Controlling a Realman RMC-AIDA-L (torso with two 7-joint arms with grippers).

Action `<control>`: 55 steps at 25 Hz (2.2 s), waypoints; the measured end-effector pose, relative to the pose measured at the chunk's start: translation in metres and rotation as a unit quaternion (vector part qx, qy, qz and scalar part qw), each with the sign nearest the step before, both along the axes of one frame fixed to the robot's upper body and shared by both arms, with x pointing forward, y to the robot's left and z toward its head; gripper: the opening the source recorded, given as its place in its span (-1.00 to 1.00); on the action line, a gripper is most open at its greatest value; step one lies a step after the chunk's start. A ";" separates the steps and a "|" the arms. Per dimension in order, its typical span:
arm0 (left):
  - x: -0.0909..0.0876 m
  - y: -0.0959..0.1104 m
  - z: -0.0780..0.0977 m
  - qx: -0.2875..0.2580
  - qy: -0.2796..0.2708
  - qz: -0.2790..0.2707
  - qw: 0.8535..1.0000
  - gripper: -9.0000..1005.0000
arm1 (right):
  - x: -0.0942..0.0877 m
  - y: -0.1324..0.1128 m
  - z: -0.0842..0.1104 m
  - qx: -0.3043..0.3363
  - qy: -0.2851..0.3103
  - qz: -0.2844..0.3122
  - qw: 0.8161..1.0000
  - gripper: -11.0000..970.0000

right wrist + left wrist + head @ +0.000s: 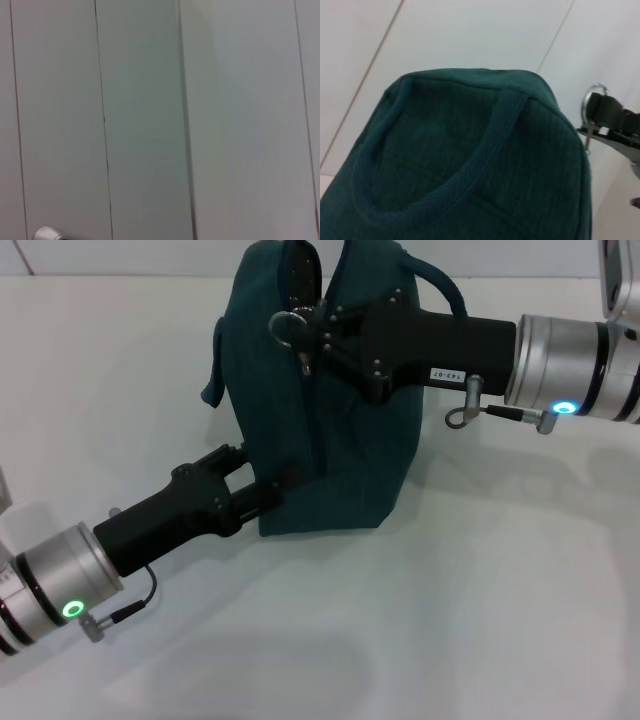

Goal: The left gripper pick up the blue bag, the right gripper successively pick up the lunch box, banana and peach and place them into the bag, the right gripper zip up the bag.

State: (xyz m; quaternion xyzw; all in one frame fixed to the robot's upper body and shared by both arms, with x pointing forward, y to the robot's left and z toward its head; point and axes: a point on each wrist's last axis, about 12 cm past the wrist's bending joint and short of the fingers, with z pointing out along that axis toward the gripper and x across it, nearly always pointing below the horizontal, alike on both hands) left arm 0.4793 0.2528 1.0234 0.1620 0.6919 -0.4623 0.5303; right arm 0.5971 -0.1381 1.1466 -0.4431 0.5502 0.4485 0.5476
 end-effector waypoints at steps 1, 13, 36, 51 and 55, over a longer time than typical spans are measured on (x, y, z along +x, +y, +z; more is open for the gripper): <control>0.002 -0.001 0.000 0.001 0.001 0.003 1.000 0.39 | 0.000 0.000 0.000 0.000 0.001 -0.001 1.000 -0.95; 0.012 -0.011 -0.002 0.027 -0.018 0.012 0.999 0.29 | -0.001 -0.010 -0.008 0.002 0.006 -0.025 1.000 -0.95; -0.002 -0.018 0.001 0.019 -0.097 0.022 0.995 -0.08 | 0.004 -0.024 -0.014 0.053 0.040 -0.101 0.993 -0.94; 0.015 -0.022 0.018 -0.028 -0.100 0.009 0.995 0.02 | -0.004 -0.029 -0.021 0.055 0.051 -0.095 0.993 -0.94; 0.015 -0.023 0.017 -0.028 -0.100 0.012 0.995 -0.03 | -0.005 -0.030 -0.021 0.058 0.051 -0.093 0.993 -0.94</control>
